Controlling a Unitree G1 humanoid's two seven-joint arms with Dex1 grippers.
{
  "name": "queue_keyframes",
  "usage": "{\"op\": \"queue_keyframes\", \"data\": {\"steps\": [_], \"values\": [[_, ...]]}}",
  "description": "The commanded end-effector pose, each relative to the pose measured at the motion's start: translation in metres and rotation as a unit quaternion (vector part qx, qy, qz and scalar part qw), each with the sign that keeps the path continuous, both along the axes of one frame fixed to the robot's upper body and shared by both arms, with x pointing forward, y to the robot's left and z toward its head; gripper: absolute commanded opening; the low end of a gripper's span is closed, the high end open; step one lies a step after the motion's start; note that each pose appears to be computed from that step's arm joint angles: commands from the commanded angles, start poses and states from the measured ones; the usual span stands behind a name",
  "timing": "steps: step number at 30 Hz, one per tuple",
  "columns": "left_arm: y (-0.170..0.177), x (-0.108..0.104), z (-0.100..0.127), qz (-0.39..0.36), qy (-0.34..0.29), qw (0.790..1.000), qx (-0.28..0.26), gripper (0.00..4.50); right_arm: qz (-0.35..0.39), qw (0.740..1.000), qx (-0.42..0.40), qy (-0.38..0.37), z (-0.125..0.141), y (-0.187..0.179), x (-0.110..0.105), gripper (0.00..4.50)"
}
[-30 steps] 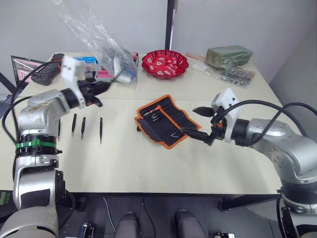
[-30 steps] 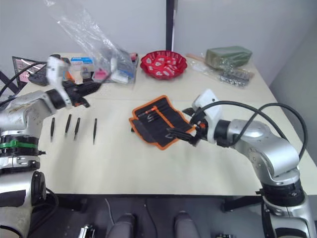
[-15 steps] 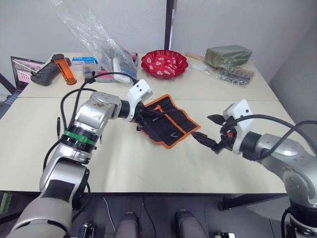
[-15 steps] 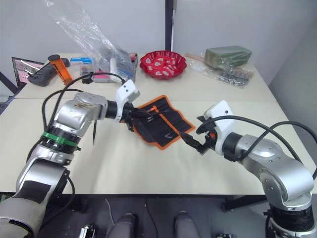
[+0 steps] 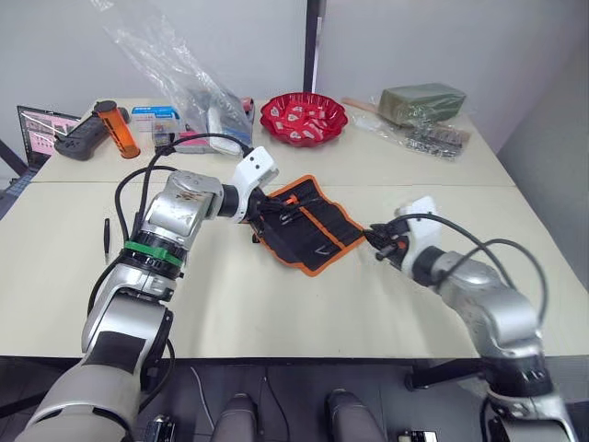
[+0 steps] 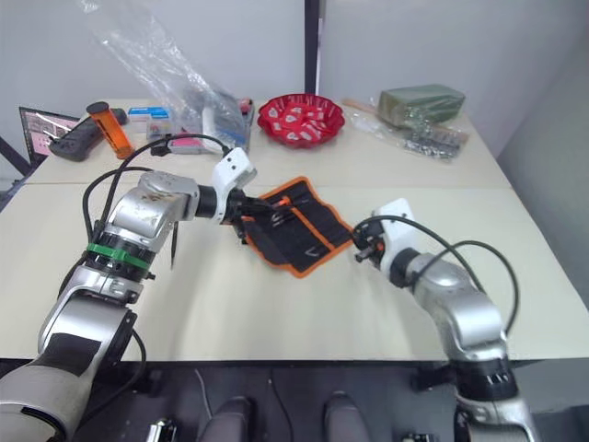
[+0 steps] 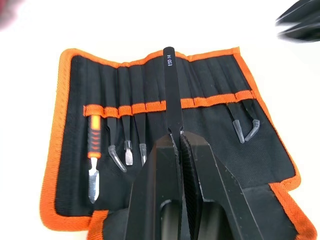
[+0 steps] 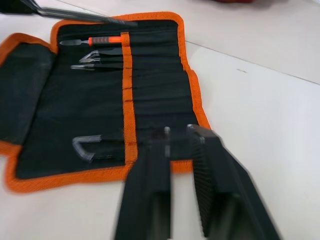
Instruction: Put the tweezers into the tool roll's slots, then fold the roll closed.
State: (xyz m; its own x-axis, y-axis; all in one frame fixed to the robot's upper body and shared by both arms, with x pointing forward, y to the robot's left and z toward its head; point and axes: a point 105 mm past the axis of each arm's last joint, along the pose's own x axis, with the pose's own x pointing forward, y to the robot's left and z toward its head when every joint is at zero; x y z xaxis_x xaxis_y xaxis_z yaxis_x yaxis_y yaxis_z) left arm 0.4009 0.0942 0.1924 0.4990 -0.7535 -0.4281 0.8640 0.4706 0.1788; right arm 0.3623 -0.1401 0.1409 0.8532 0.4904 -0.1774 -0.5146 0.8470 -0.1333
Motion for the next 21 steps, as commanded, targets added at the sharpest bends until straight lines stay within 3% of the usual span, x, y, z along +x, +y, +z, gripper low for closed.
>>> {"op": "queue_keyframes", "data": {"steps": [1, 11, 18, 21], "values": [[0.006, -0.005, 0.008, -0.003, -0.016, 1.000, -0.001, 0.00, 0.010, 1.000, -0.009, -0.029, -0.002, 0.006, 0.015, 0.02], [0.017, -0.012, -0.002, 0.012, 0.003, 1.000, 0.005, 0.00, 0.029, 1.000, 0.012, -0.001, -0.033, 0.018, 0.035, 0.02], [0.020, -0.013, -0.009, 0.021, 0.006, 1.000, 0.007, 0.00, 0.058, 0.995, 0.056, -0.051, -0.009, 0.033, 0.031, 0.02], [0.020, -0.012, -0.011, 0.022, 0.006, 1.000, 0.008, 0.00, 0.065, 0.995, 0.056, -0.045, -0.012, 0.036, 0.030, 0.02]]}}
